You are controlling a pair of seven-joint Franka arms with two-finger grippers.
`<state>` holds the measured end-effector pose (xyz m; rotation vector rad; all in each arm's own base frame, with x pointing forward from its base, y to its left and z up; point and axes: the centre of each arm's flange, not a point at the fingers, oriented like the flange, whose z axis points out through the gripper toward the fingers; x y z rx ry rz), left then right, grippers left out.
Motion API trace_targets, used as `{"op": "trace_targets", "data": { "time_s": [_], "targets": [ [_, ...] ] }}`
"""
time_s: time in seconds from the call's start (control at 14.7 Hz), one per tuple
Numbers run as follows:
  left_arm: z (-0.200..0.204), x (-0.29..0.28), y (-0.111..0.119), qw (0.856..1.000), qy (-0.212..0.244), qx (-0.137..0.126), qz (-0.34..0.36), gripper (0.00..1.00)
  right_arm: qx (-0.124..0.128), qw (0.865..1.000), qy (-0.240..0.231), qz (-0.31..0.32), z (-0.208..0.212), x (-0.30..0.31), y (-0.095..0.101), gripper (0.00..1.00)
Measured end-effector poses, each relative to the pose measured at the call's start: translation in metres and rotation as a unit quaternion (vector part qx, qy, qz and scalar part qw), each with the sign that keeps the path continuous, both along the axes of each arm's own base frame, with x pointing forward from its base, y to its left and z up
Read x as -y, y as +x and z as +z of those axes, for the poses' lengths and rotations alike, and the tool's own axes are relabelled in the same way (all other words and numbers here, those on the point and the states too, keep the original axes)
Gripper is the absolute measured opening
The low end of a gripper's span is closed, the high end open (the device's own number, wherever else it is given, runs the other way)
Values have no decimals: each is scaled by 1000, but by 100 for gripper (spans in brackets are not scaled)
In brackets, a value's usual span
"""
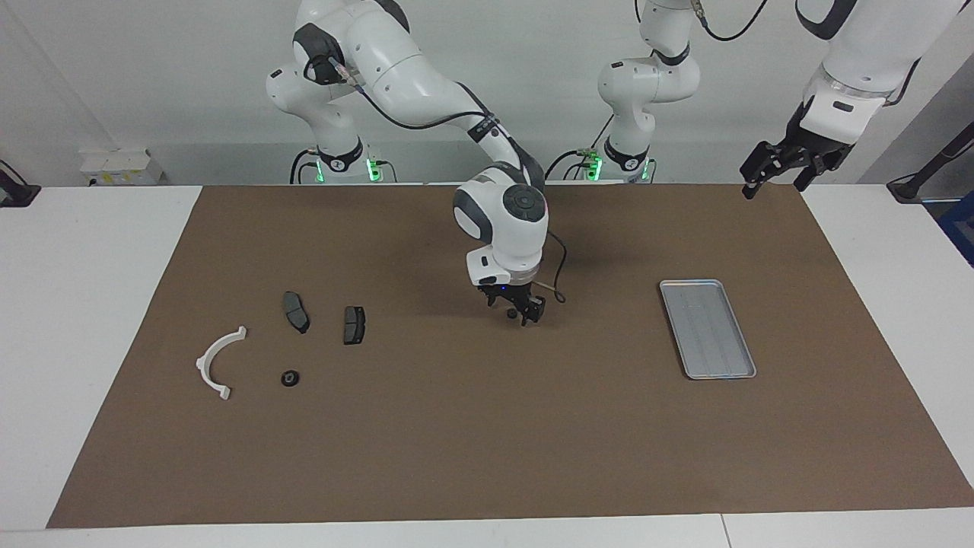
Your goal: Place bearing gear from tray to pile
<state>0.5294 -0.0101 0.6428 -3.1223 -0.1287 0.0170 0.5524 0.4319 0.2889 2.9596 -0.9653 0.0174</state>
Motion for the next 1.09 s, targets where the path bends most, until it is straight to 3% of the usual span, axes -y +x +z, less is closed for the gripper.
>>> {"op": "trace_targets", "data": {
  "time_s": [0.41,0.61,0.75,0.95,1.09],
  "targets": [
    [16,4,-15,1000,0,-2,-15,100,-6,1000,-4,9,-6,-8,-11,90],
    [14,2,-17,1000,1,-6,-21,100,0,1000,1,11,-3,-11,-11,61],
    [10,2,-16,1000,1,-4,-23,100,1,1000,2,10,-3,-11,-11,58],
    [-3,6,-16,1000,1,6,-27,100,5,1000,5,10,0,-11,-10,24],
    [-8,13,-18,999,2,11,-35,100,5,1000,5,10,0,-11,-10,23]
  ]
}}
